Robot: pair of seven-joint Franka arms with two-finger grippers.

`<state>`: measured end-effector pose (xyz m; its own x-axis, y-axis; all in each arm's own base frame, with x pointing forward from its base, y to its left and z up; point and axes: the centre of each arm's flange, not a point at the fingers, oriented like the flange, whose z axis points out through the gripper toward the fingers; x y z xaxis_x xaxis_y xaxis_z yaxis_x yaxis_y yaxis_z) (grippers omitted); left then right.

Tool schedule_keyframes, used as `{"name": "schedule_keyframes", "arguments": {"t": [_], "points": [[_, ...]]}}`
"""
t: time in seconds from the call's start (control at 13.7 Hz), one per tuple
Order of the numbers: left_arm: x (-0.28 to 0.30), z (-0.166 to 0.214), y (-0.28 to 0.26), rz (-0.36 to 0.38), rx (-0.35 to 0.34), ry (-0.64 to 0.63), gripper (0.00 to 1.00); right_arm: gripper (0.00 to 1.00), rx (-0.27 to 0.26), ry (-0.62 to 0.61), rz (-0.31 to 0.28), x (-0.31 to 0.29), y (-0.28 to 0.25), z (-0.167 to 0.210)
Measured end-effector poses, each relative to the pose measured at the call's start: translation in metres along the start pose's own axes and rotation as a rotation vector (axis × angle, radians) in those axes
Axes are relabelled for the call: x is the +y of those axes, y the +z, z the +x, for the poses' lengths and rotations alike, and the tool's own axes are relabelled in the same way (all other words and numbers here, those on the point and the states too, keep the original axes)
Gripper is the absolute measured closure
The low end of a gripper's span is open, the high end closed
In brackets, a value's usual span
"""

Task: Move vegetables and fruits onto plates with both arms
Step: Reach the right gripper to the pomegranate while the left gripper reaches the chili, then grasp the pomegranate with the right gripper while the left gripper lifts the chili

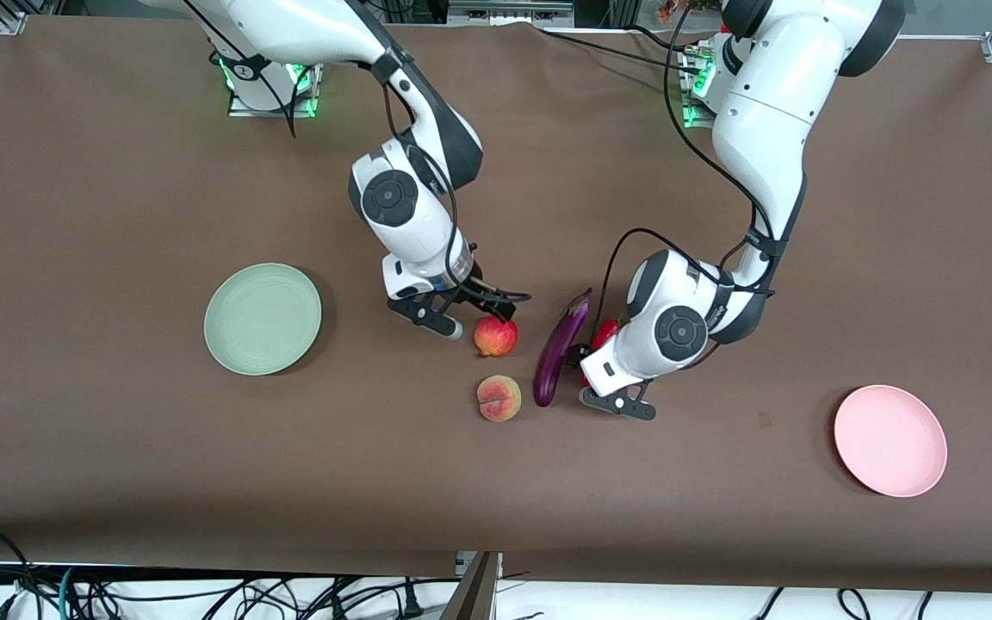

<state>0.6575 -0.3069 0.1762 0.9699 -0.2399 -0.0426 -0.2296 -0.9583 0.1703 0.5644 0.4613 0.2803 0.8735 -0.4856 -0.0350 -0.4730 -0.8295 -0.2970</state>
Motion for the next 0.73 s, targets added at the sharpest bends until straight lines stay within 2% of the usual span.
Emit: {"name": "schedule_keyframes", "arguments": {"t": [0.22, 0.29, 0.44, 0.73], "points": [[0.006, -0.009, 0.013, 0.006, -0.027, 0.011, 0.0, 0.0, 0.014, 0.004, 0.002, 0.007, 0.025, 0.002], [0.004, -0.009, 0.013, 0.016, -0.027, 0.015, 0.07, 0.0, 0.015, 0.005, -0.001, 0.009, 0.032, 0.002], [-0.002, -0.008, 0.013, 0.048, -0.026, 0.033, 0.29, 0.0, 0.033, 0.007, 0.015, 0.011, 0.043, 0.005], [0.004, -0.008, 0.006, 0.064, -0.023, 0.057, 0.72, 0.0, 0.048, 0.005, 0.032, 0.007, 0.062, 0.01]]}}
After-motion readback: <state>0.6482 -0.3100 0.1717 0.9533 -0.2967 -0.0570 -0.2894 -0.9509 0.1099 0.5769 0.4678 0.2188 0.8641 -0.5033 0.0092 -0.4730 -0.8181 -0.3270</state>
